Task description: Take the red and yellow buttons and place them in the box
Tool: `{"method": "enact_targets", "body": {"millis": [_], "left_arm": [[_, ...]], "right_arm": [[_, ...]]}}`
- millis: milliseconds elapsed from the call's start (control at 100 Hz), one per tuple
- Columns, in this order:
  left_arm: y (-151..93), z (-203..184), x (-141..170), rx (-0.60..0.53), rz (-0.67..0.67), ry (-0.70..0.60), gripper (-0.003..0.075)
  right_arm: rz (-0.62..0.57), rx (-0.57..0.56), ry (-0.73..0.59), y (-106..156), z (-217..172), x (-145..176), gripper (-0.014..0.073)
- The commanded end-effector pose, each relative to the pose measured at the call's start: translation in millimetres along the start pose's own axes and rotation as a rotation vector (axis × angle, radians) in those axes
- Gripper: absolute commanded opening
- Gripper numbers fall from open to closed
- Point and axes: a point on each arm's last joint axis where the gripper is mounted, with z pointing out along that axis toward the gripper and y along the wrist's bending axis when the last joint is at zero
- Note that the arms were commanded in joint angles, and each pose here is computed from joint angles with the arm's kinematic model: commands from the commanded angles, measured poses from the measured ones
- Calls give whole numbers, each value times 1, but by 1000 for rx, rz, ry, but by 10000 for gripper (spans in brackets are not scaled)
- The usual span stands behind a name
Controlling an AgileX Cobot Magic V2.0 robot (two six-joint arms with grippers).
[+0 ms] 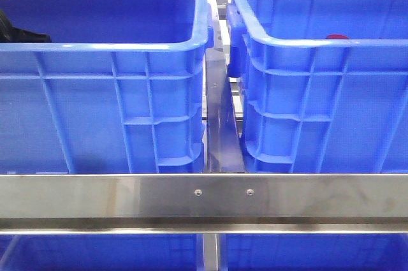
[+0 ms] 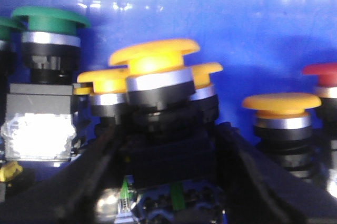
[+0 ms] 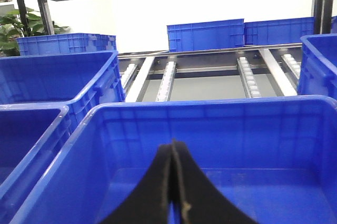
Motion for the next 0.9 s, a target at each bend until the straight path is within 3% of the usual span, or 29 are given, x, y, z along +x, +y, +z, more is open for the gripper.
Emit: {"method": "enact_targets", "body": {"millis": [0,40,250,390,580,890], "left_arm": [[0,-37,-23,34,-22,-146,36],[0,-41,-25,34,-19,-158,-20],[4,-80,-29,33,-7,-210,-19],[-7,-116,-25,46,89,-226,-19],[-45,-173,-10,153,228,-301,-19],[-109,-258,38,444,446,-415,-19]], "right_arm": [[-5,5,-28,0,-1,-9,-68],[-5,5,-28,0,-1,-9,-68],[-5,5,-28,0,-1,-9,-68],[-5,4,-27,0,-1,-9,-68],[-5,4,-27,0,-1,-9,-68],[-5,-1,-26,1,-1,-9,-68]]}}
